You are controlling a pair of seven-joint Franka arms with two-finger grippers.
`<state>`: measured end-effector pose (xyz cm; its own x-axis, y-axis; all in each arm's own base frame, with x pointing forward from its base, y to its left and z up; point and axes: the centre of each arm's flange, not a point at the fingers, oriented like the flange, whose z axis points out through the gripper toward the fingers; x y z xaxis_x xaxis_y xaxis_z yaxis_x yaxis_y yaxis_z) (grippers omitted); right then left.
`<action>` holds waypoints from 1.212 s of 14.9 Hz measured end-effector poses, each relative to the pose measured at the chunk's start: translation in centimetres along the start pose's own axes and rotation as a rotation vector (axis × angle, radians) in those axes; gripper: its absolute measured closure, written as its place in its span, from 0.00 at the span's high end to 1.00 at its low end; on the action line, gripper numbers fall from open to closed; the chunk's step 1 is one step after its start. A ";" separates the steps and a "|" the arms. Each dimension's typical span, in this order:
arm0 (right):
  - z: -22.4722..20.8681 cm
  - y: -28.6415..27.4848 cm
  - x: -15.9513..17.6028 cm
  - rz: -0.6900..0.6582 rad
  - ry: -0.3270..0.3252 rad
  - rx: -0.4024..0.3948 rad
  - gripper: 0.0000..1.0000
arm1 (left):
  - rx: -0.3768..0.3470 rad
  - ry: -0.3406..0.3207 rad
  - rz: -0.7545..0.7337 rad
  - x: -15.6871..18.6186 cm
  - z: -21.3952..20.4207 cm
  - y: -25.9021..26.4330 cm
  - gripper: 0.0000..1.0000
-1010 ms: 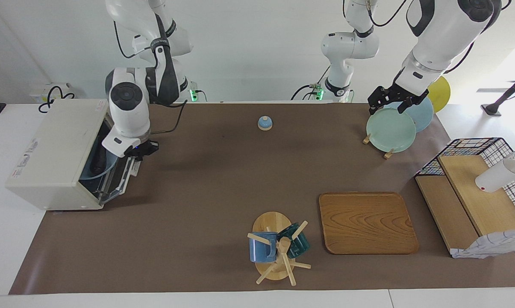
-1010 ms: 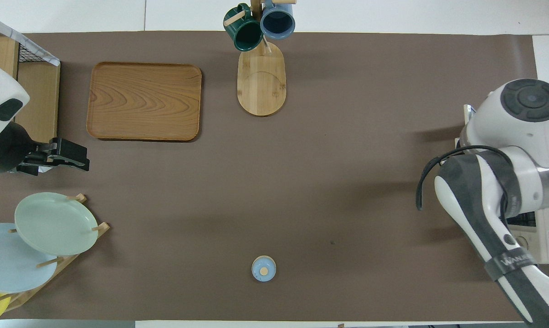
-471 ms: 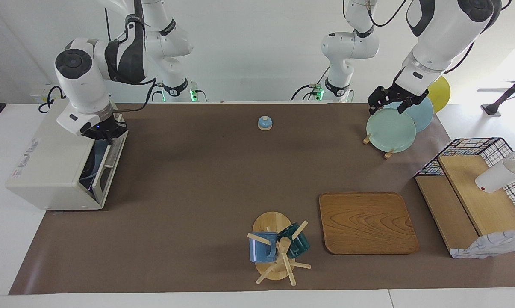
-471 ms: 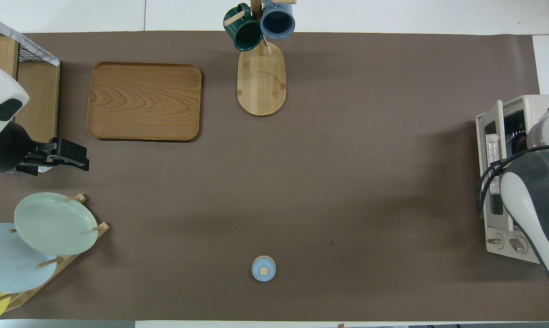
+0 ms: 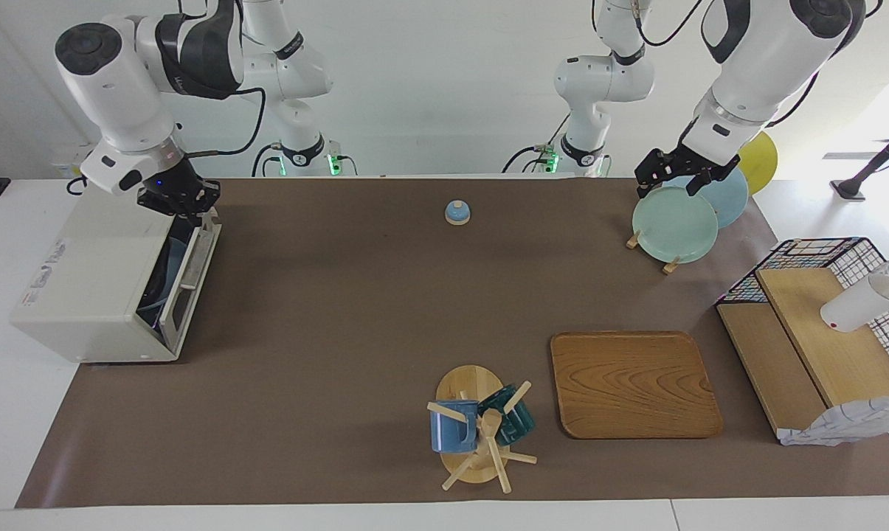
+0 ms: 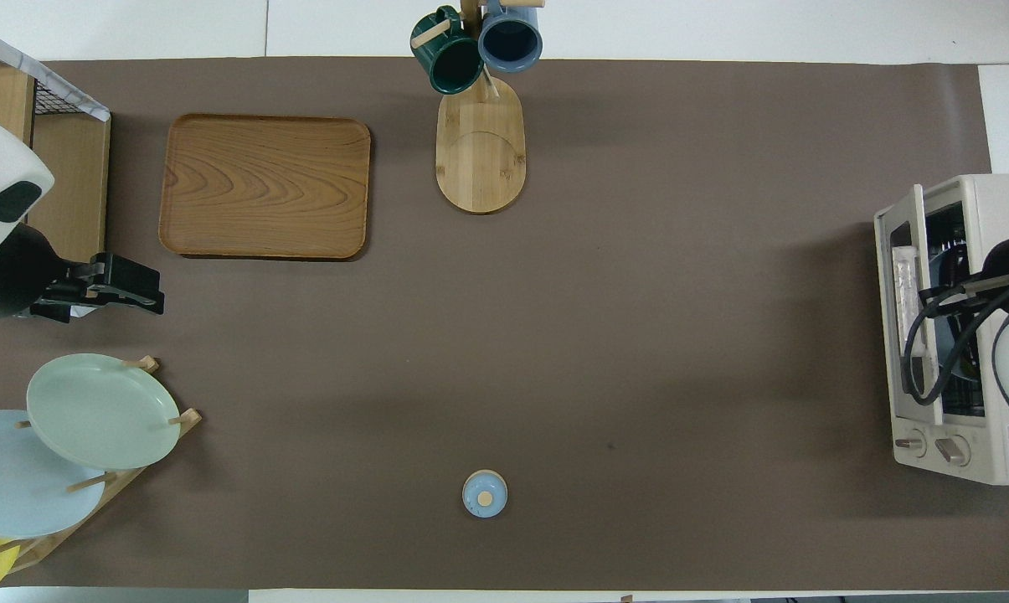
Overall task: Put eggplant into oven
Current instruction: 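Push the oven door shut upward with the right gripper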
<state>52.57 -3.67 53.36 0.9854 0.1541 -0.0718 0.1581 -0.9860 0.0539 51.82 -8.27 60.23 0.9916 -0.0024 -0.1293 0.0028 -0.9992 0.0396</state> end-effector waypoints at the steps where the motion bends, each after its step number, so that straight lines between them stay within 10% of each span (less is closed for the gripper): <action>1: 1.2 -0.9 0.6 0.007 0.016 0.001 0.01 | 0.000 0.000 0.000 0.0 0.0 0.0 1.00; 7: 10.1 -4.2 3.9 0.016 0.015 -0.017 0.01 | 0.000 0.000 0.000 0.0 0.0 0.0 1.00; 18: 10.5 -0.4 2.2 -0.001 -0.088 -0.124 0.01 | 0.000 0.000 0.000 0.0 0.0 0.0 1.00</action>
<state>54.04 -3.64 42.73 0.9769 0.1433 -0.1585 0.1707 -0.9696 0.1756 51.82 -8.27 60.23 0.9916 -0.0024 -0.1293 0.0028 -0.9992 0.0396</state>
